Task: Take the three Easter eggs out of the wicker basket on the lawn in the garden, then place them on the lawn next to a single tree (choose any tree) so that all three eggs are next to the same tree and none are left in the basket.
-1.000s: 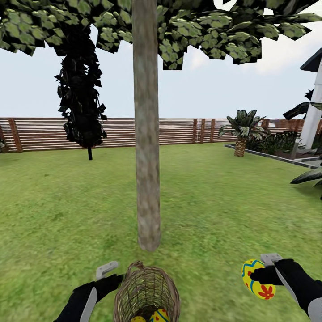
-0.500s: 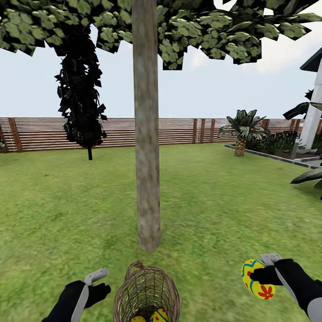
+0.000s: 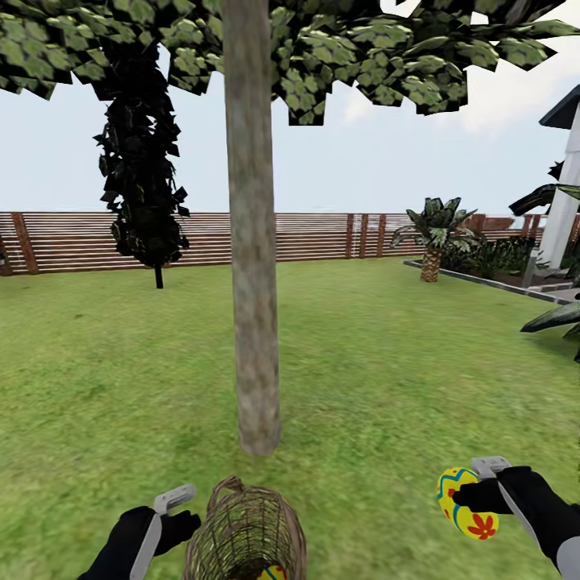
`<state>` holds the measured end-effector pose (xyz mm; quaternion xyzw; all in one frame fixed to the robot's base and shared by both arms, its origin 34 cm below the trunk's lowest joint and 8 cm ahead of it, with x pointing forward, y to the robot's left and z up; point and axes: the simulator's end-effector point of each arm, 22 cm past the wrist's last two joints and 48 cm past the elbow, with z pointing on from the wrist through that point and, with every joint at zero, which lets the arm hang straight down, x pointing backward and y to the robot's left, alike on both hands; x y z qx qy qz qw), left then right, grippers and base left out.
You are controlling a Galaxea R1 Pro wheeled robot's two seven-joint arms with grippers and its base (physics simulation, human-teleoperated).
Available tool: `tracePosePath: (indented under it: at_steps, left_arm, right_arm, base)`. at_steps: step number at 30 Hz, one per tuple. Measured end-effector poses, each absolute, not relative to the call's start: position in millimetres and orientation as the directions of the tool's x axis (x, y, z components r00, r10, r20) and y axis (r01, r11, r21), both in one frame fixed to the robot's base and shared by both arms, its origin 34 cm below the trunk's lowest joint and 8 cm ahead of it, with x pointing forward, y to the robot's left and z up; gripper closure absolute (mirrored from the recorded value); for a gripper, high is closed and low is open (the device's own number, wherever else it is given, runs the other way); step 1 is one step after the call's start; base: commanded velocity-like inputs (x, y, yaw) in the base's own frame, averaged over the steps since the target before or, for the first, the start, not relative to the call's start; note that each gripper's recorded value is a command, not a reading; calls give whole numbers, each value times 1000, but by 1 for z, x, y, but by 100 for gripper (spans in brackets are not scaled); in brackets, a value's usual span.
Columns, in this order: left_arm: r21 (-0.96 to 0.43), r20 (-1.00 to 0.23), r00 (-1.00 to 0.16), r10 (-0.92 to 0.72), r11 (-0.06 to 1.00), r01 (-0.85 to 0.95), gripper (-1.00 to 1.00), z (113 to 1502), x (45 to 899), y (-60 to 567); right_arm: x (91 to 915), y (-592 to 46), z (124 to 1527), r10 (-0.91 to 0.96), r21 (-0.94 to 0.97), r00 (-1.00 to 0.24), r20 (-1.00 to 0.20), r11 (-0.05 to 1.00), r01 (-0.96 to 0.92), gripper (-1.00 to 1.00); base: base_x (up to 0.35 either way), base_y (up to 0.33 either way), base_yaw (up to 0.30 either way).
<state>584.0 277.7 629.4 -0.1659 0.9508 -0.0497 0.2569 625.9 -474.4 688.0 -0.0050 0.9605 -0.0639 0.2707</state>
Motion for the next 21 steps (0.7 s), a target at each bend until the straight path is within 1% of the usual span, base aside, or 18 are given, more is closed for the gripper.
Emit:
tracePosePath:
  at_steps: [8,14,17,21]
  left_arm:
    - [-181,-470,-814,-340,940,-288,-100,629,584,276]
    - [-180,-470,-815,-340,940,-288,-100,629,583,277]
    - [-181,-472,-812,-343,939,-291,-100,630,584,281]
    - [-180,-475,-811,-342,940,-291,-100,631,585,282]
  right_arm:
    - [626,-474,688,-44,-125,-853,-519,992,25,100]
    - [626,-474,688,-46,-126,-854,-519,992,23,100]
    - [626,-473,688,-46,-126,-854,-519,992,23,100]
    - [626,-474,688,-46,-127,-854,-518,992,24,100]
  base:
    - [0,-331,0]
    - [56,-334,0]
    - [77,-182,0]
    - [117,-286,0]
